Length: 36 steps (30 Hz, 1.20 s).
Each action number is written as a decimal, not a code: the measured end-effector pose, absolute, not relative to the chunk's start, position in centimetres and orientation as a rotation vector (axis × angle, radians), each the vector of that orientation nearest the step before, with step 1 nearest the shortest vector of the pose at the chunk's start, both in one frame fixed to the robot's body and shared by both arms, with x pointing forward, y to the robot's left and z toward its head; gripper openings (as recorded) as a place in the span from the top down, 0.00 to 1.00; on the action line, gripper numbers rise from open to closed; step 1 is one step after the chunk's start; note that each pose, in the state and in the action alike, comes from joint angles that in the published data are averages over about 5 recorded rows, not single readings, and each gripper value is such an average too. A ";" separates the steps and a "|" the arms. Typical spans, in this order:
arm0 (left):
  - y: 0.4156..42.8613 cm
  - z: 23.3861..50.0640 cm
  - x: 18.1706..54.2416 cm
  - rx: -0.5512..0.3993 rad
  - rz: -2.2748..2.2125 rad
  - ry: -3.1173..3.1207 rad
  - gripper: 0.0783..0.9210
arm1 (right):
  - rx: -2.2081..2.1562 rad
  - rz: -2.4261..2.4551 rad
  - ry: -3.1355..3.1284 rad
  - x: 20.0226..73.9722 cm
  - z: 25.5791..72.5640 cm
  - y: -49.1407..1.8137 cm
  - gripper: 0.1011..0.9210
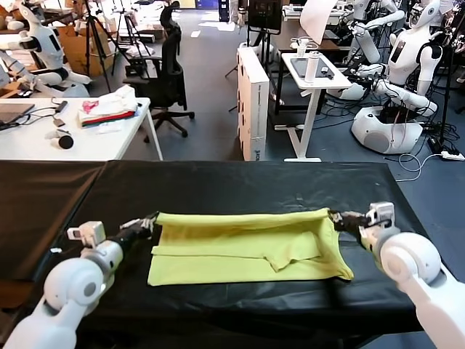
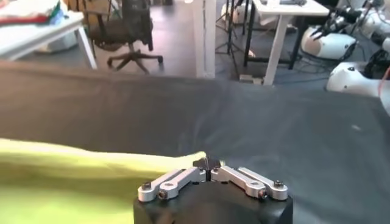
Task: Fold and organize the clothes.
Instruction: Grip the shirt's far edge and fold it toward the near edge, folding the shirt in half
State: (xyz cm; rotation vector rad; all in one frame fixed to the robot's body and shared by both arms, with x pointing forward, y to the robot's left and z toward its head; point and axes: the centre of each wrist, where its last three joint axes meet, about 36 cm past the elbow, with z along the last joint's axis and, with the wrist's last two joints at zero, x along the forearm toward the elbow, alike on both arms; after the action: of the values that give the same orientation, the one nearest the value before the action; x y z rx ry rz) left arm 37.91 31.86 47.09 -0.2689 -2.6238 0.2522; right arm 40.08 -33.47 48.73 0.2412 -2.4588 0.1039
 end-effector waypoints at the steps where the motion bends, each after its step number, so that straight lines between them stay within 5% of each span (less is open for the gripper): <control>1: 31.9 46.8 37.5 -0.265 0.255 -2.617 0.92 | 0.239 0.103 -2.450 39.9 48.4 -33.5 0.95; 26: 32.0 43.4 31.6 -0.181 0.311 -2.526 0.91 | 0.248 0.097 -2.416 38.4 47.8 -33.5 0.93; 29: 31.7 43.2 31.2 -0.166 0.315 -2.519 0.81 | 0.263 0.089 -2.427 38.2 48.2 -33.6 0.79; 36: 32.0 43.9 30.6 -0.137 0.307 -2.536 0.31 | 0.269 0.059 -2.479 38.6 49.5 -33.9 0.24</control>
State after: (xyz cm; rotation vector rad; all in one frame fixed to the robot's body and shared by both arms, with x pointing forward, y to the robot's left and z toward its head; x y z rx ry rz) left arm 30.62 31.97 43.92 -0.1372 -2.5360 0.3070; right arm 38.58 -33.89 49.54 0.2686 -2.4789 0.0585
